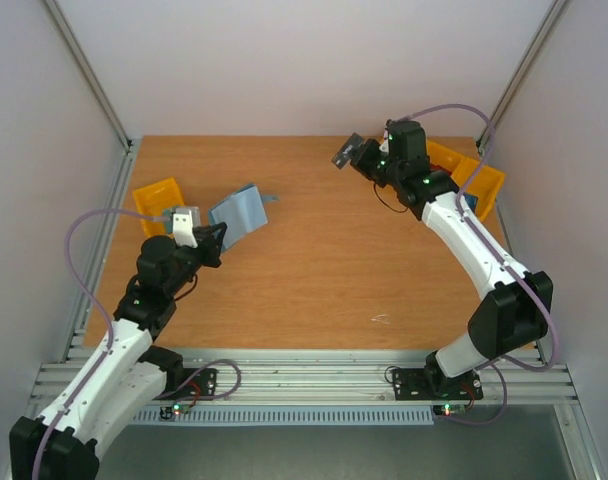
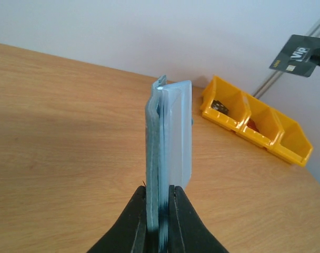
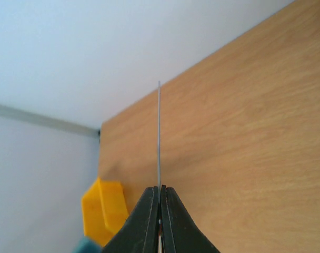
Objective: Take the credit cards out of the card holder
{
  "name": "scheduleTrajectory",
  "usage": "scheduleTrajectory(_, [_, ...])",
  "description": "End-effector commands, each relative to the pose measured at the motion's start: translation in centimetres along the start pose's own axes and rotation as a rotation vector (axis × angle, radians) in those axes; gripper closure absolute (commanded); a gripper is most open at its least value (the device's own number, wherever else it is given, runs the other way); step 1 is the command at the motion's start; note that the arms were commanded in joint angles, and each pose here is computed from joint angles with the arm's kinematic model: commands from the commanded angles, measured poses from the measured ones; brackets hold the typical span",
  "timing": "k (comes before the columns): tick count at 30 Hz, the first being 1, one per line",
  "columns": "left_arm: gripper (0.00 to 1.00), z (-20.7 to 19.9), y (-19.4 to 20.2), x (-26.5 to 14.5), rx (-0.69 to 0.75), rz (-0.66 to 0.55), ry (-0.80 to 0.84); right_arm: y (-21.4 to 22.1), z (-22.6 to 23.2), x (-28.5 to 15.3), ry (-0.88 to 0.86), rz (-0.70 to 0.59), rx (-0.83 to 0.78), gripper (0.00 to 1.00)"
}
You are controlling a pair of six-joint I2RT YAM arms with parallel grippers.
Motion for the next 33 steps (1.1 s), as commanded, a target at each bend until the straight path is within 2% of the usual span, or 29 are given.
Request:
scheduleTrajectory(1, [1.00,1.2,-1.0,-0.8,-0.033,-0.089,-0.052,-4.4,-1.8,0.2,0.109,-0.282,0.202,0.99])
scheduleTrajectory(13, [1.00,3.9,-0.6,-2.4,-0.087,-0.173,-0.135,-6.8,-9.8,3.7,0.408,-0.594,0.527,0.99])
scheduleTrajectory(19, [1.00,4.3,-0.6,-3.2,-0.077,-0.223,-0.145,-7.3,-13.7,7.1,0.437,-0.608,0.739,0.99])
scheduleTrajectory(25, [1.00,4.6,-0.6,-3.6,-0.079,-0.245,-0.153,-8.4,-16.2,8.5,0.519,-0.727,0.793,0.99])
scheduleTrajectory(33, [1.00,4.8,-0.3,-3.7,-0.085,-0.247,-0.151,-8.4,-20.6,10.2,0.624,-0.789,0.946,0.99])
Point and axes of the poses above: each gripper's point midway between its finger pads, its own x axis out along the fingers, its own z axis along the line the jaws close on, y = z × x, the point moved 3 cm from there along -x, back along the fingers, and after that the axes turned 6 degrees about -x, right-handed, at the moved point
